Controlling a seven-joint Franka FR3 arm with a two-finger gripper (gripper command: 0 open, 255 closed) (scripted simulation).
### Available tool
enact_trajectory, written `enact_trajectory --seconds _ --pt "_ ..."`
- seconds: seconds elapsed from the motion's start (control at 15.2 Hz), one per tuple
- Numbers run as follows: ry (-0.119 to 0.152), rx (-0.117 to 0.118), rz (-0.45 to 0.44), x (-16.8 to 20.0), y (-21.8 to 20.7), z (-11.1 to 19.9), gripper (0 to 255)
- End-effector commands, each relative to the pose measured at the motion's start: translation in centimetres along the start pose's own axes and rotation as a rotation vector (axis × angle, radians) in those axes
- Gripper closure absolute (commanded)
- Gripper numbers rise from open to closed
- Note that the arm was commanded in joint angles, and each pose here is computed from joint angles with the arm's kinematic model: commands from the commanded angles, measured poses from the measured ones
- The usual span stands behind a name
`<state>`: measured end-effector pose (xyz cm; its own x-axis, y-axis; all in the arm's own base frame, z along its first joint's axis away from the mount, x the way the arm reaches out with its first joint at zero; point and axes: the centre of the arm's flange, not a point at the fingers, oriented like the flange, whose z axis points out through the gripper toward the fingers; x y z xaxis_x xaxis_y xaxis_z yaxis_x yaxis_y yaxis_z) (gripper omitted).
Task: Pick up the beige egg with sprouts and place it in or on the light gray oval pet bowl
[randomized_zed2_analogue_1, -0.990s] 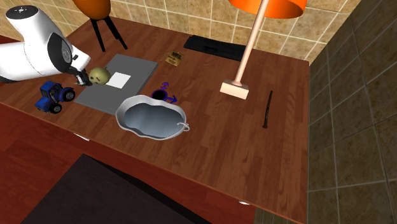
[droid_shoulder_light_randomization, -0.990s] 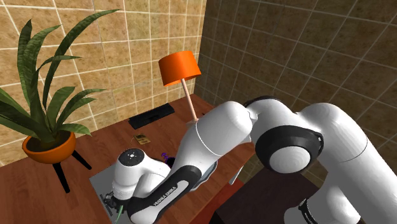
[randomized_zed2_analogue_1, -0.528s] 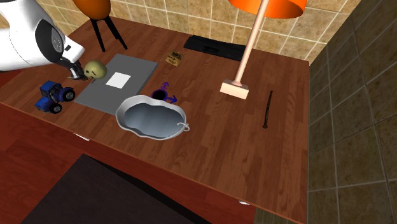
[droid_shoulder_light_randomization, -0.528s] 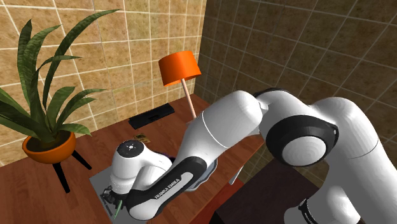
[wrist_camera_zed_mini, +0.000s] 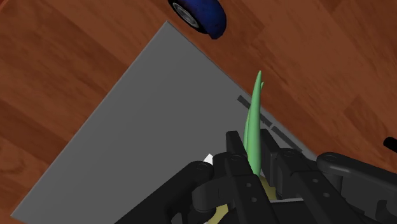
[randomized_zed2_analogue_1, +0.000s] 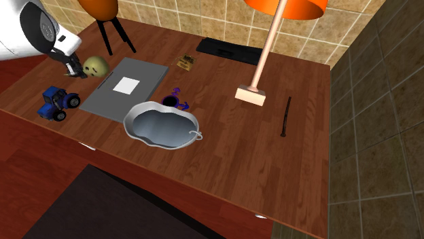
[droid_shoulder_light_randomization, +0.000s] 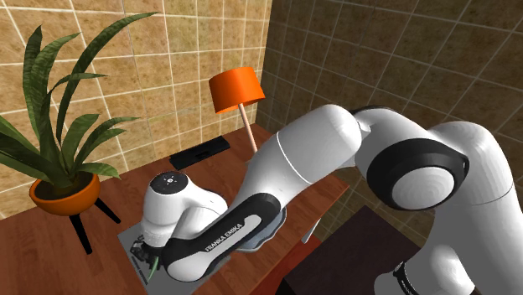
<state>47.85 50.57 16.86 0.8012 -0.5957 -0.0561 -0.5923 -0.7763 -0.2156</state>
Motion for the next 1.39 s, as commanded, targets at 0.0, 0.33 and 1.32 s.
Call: enact_trajectory --seconds 0.0,0.33,1.32 --pt "0.000 0.000 0.000 0.0 -0.2 -1.0 255" --pt "0.000 0.000 0.000 -0.2 -0.8 -3.6 255" --pt "0.000 0.000 0.000 7.8 12.2 -8.2 255"
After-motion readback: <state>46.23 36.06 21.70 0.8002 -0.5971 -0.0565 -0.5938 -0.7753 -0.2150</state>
